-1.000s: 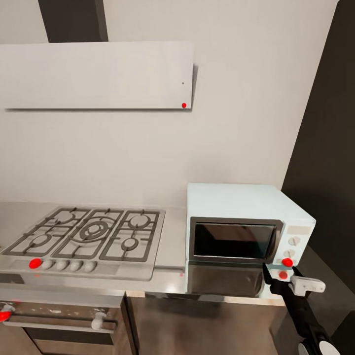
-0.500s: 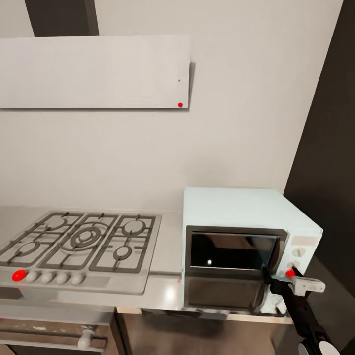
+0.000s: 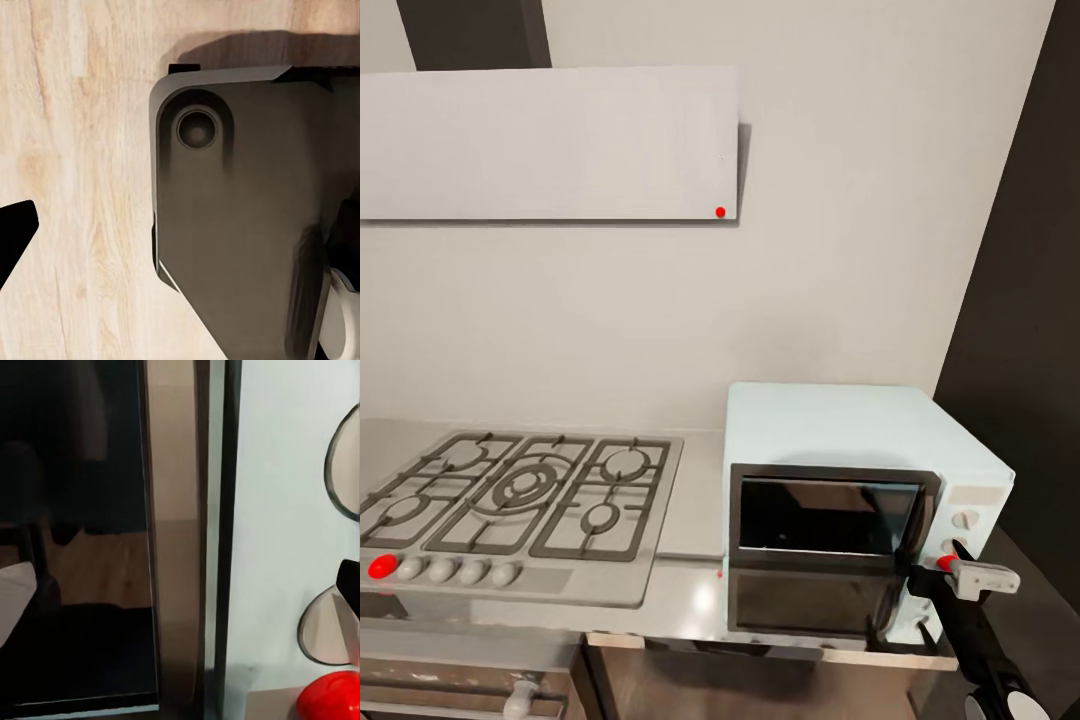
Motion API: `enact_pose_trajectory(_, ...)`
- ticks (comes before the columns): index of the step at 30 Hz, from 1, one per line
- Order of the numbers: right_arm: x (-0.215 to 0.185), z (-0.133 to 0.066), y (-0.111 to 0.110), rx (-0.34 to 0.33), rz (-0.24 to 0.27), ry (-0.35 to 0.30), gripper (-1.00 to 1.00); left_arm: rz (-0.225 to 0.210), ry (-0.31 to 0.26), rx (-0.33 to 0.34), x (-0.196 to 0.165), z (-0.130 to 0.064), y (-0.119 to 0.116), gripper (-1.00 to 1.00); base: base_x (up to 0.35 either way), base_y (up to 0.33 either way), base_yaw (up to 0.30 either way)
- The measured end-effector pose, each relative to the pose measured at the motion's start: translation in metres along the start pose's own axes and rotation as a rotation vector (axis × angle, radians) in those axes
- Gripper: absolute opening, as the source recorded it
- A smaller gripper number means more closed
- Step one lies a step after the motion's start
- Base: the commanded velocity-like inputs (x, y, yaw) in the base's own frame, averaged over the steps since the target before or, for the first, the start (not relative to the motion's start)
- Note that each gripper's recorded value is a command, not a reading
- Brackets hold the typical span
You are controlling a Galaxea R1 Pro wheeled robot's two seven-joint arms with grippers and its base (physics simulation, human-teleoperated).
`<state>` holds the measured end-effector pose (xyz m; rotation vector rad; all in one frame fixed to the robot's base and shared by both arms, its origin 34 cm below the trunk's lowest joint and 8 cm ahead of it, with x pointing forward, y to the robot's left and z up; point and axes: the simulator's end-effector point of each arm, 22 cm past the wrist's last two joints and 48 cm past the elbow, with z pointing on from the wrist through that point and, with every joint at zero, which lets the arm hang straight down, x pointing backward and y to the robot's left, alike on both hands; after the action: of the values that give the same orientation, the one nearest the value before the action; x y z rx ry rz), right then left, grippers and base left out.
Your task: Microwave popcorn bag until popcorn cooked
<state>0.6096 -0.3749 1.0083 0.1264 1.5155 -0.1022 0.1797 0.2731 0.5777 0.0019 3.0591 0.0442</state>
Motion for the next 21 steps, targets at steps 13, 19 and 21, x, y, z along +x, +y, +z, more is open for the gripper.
enact_pose_trajectory(13, 0.0000, 0.0000, -0.0016, 0.005, 0.002, 0.000, -1.00, 0.000, 0.000, 0.001, 0.0000, 0.0000, -0.0005, 1.00, 0.000, 0.000, 0.000)
enact_pose_trajectory(19, 0.0000, -0.0002, -0.0036, 0.012, 0.012, -0.002, -1.00, 0.000, 0.000, 0.001, 0.0000, 0.0000, -0.0008, 1.00, 0.000, 0.000, 0.000)
enact_pose_trajectory(21, -0.0001, -0.0002, -0.0035, 0.012, 0.013, -0.004, -1.00, 0.000, 0.001, 0.001, 0.0001, 0.0000, -0.0010, 1.00, 0.000, 0.000, 0.000)
